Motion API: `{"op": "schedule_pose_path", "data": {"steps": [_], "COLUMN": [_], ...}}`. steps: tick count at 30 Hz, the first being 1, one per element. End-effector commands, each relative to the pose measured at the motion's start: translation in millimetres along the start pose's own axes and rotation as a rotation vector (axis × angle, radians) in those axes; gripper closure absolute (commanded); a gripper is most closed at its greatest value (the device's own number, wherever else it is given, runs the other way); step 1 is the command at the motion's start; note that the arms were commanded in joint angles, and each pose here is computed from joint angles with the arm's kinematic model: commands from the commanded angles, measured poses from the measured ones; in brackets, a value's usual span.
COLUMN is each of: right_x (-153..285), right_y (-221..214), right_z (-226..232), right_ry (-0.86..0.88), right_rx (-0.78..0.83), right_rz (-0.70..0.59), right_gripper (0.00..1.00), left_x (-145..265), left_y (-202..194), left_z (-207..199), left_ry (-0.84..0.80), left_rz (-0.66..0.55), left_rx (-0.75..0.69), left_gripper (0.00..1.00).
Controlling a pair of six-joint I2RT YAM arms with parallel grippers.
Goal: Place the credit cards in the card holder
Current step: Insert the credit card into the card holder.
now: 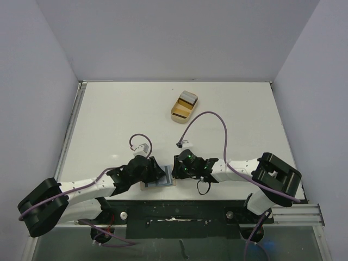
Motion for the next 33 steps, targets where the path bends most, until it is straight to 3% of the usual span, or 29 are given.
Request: {"op": "schedule_pose_path", "data": {"steps": [1, 5, 14, 22, 33], "right_x": [0, 1, 2, 24, 37], "right_y": [5, 2, 9, 19, 14], "right_z": [6, 5, 7, 11, 36], "right_ry": [0.022, 0.024, -0.017, -0.085, -0.122], "right_rx": [0.016, 0.007, 0.028, 0.02, 0.098], "right_rz": [-0.022, -0.018, -0.028, -0.045, -0.056], "right_gripper": [0.77, 0.77, 0.77, 0.62, 0.47], "left_x": [1, -3, -6, 4, 20], "left_y": [6, 6, 11, 15, 28], "left_z": [-6, -10, -19, -16, 3], "left_ry": [-0.016, -0.043, -0.064, 0.003, 0.074], "left_rz": [-0.027, -0.009, -0.002, 0.007, -0.004], "left_rx": [0.011, -0.01, -0.069, -0.033, 0.053], "left_gripper": [0.58, 0.63, 0.62, 0.52, 0.5]}}
Point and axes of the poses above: each gripper's point midway between its finger pads, its own x axis back along the fingers, its own z axis along the line the jaws close on, y = z × x, the point moved 9 cm from there along x, back along the fingers, and after that the axes turned 2 degrees about -x, right-handed, at the moved point
